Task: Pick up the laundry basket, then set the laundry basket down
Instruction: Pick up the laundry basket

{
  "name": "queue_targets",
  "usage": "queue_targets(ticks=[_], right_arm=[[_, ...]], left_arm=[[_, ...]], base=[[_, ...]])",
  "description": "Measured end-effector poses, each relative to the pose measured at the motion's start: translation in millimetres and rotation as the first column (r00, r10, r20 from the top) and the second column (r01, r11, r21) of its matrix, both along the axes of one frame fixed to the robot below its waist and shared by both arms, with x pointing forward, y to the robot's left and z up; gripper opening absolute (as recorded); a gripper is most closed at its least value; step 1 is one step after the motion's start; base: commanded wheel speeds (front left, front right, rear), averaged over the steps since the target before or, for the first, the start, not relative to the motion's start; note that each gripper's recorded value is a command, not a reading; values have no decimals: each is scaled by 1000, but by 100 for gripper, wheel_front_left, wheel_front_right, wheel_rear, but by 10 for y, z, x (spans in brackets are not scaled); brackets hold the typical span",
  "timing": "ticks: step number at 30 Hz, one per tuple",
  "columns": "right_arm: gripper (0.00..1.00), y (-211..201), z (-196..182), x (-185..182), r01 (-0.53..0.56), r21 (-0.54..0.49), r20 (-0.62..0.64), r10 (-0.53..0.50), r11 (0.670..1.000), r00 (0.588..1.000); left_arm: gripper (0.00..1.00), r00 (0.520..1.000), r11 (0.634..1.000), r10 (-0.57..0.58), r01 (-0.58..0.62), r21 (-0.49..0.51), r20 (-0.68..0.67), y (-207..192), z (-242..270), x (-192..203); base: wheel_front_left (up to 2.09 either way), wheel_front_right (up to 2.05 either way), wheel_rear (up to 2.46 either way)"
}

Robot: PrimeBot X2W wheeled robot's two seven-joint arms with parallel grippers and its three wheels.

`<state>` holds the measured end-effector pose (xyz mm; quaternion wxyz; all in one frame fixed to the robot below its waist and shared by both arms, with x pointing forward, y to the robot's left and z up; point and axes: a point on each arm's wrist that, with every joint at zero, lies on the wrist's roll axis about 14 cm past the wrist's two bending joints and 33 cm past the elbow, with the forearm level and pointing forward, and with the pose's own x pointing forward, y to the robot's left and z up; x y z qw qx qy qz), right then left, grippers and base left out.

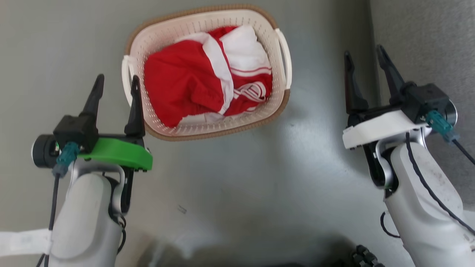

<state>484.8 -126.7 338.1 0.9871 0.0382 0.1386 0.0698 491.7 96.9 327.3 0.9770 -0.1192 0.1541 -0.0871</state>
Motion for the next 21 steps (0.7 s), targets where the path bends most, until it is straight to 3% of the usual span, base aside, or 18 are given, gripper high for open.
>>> queue_targets(ticks=[10,21], right_arm=[[100,120,-576,-7,-57,8,-140,58,998,988],[100,345,-1024,-19,-143,37,-277,148,989,950]], left_arm=[[100,992,1000,-15,15,2,-126,-19,-532,64],[100,956,1000,-26,26,-6,-291,5,-1014,69]], base=[[0,0,0],[0,0,0]])
